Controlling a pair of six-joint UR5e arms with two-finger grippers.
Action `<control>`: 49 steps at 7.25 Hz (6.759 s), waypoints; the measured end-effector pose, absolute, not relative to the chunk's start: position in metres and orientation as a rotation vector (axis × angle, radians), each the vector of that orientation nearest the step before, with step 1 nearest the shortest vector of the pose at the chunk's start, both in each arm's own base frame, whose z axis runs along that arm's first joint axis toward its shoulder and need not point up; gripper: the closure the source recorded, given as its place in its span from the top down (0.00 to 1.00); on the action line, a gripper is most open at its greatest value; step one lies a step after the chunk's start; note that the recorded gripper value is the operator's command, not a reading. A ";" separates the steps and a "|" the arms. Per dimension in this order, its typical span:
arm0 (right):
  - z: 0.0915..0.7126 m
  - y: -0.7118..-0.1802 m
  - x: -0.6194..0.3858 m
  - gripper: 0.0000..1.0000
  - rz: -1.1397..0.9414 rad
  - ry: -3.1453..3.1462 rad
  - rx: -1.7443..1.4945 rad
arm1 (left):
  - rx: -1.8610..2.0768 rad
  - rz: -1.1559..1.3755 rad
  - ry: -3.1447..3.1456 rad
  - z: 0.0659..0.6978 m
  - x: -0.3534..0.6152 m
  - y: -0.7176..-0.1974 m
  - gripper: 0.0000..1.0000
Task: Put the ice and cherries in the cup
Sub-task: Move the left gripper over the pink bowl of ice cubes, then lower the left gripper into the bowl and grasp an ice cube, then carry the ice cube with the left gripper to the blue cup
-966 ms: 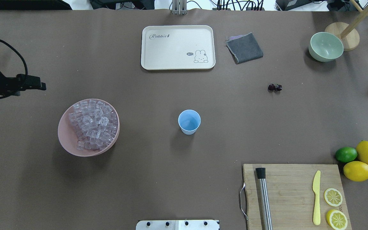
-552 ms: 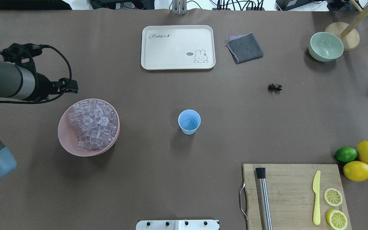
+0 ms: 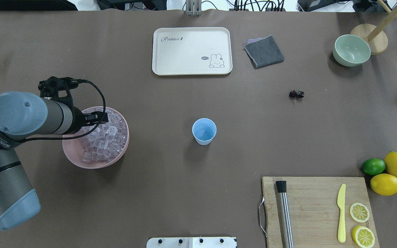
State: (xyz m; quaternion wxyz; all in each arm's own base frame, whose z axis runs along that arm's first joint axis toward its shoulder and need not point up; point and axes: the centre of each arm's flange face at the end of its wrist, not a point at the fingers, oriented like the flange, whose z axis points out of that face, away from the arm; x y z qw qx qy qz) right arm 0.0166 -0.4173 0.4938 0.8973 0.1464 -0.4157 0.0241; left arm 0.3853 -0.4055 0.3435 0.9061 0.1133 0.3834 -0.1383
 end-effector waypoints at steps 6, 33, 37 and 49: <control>0.494 -0.417 0.017 1.00 0.049 -0.861 0.304 | 0.230 -0.246 0.788 0.346 0.403 -0.392 0.97; 0.495 -0.417 0.016 1.00 0.049 -0.861 0.301 | 0.278 0.055 0.751 0.356 0.431 -0.363 0.08; 0.495 -0.417 0.016 1.00 0.050 -0.861 0.301 | 0.292 0.054 0.777 0.343 0.422 -0.361 0.00; 0.493 -0.417 0.016 1.00 0.046 -0.863 0.305 | 0.295 -0.236 1.122 0.179 0.490 -0.392 0.00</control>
